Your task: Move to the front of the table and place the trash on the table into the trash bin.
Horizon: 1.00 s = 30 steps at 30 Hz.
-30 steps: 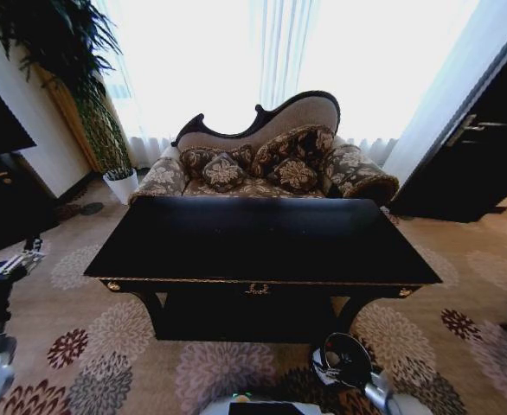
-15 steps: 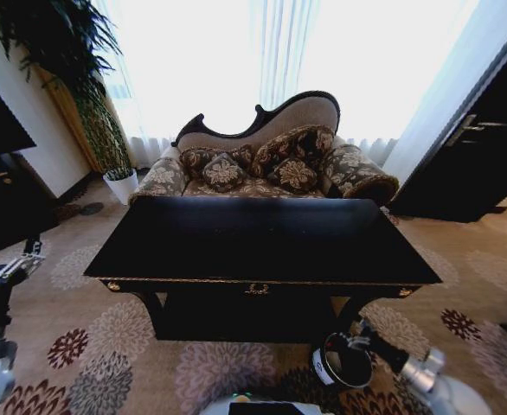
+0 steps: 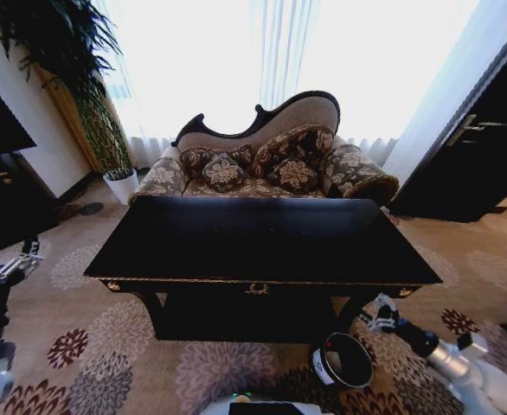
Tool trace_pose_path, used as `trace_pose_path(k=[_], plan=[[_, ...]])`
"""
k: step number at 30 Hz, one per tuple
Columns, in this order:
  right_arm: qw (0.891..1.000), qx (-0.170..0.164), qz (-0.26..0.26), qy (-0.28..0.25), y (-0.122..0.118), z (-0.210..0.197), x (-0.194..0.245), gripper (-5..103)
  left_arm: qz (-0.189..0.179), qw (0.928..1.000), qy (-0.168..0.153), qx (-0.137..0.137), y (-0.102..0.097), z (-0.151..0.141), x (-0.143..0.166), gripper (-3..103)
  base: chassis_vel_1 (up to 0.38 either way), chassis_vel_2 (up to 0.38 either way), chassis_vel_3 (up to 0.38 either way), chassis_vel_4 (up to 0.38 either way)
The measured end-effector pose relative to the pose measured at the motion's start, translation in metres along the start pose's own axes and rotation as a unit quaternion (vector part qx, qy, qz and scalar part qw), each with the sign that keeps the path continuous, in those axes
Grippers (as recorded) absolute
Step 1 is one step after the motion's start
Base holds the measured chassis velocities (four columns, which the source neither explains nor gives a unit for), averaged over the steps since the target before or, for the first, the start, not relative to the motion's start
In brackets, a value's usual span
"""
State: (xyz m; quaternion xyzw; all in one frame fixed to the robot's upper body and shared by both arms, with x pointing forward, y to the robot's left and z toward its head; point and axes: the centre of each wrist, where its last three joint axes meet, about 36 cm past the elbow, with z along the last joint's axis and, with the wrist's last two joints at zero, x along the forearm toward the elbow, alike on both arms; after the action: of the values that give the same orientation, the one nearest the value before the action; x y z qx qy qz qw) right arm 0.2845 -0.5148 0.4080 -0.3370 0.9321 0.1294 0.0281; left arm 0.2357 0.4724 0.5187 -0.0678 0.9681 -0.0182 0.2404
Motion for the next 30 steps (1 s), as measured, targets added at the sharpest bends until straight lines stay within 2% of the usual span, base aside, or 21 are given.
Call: trace_pose_path(k=[1, 3, 4, 5, 7, 9, 10, 12, 13, 18, 23, 26, 29, 30], plan=[[1.000, 0.006, 0.021, -0.004, 0.002, -0.004, -0.005, 100, -0.004, 1.0000, 0.000, 0.000, 0.000, 0.000, 0.000, 100, 0.000, 0.000, 0.000, 0.000], [0.995, 0.021, 0.095, -0.021, 0.010, -0.007, -0.022, 100, -0.021, 0.9998, 0.007, -0.002, 0.002, 0.001, 0.002, 100, 0.000, 0.000, 0.000, 0.000], [0.995, 0.021, 0.095, -0.021, 0.010, -0.007, -0.022, 100, -0.021, 0.9998, 0.007, -0.002, 0.002, 0.001, 0.002, 100, 0.000, 0.000, 0.000, 0.000], [0.988, 0.033, 0.147, -0.036, 0.016, -0.007, -0.034, 100, -0.031, 0.9994, 0.013, -0.003, 0.003, 0.001, 0.003, 100, 0.000, 0.000, 0.000, 0.000], [0.971, 0.074, 0.220, -0.066, 0.018, -0.009, -0.052, 100, -0.046, 0.9987, 0.019, -0.003, 0.002, 0.000, 0.004, 100, 0.000, 0.000, 0.000, 0.000], [0.955, 0.143, 0.248, -0.080, 0.014, -0.016, -0.060, 100, -0.052, 0.9985, 0.018, 0.001, -0.003, -0.009, 0.003, 100, 0.000, 0.000, 0.000, 0.000], [0.955, 0.143, 0.248, -0.080, 0.014, -0.016, -0.060, 100, -0.052, 0.9985, 0.018, 0.001, -0.003, -0.009, 0.003, 100, 0.000, 0.000, 0.000, 0.000], [0.944, 0.193, 0.251, -0.090, 0.014, -0.026, -0.064, 100, -0.053, 0.9985, 0.014, 0.008, -0.008, -0.022, 0.001, 100, 0.000, 0.000, 0.000, 0.000], [0.940, 0.204, 0.254, -0.097, 0.015, -0.031, -0.066, 100, -0.052, 0.9985, 0.012, 0.010, -0.010, -0.029, 0.000, 100, 0.000, 0.000, 0.000, 0.000], [0.937, 0.207, 0.252, -0.122, 0.023, -0.041, -0.071, 100, -0.052, 0.9985, 0.011, 0.016, -0.010, -0.043, -0.003, 100, 0.000, 0.000, 0.000, 0.000], [0.936, 0.226, 0.237, -0.131, 0.029, -0.042, -0.073, 100, -0.072, 0.9957, 0.042, 0.041, -0.010, -0.047, -0.007, 100, 0.000, 0.000, 0.000, 0.000], [0.935, 0.239, 0.229, -0.131, 0.035, -0.043, -0.075, 100, -0.083, 0.9940, 0.058, 0.043, -0.002, -0.047, -0.013, 100, 0.000, 0.000, 0.000, 0.000], [0.936, 0.238, 0.213, -0.148, 0.061, -0.045, -0.086, 100, -0.094, 0.9920, 0.068, 0.049, 0.018, -0.050, -0.023, 100, 0.000, 0.000, 0.000, 0.000], [0.936, 0.238, 0.213, -0.148, 0.061, -0.045, -0.086, 100, -0.094, 0.9920, 0.068, 0.049, 0.018, -0.050, -0.023, 100, 0.000, 0.000, 0.000, 0.000]])
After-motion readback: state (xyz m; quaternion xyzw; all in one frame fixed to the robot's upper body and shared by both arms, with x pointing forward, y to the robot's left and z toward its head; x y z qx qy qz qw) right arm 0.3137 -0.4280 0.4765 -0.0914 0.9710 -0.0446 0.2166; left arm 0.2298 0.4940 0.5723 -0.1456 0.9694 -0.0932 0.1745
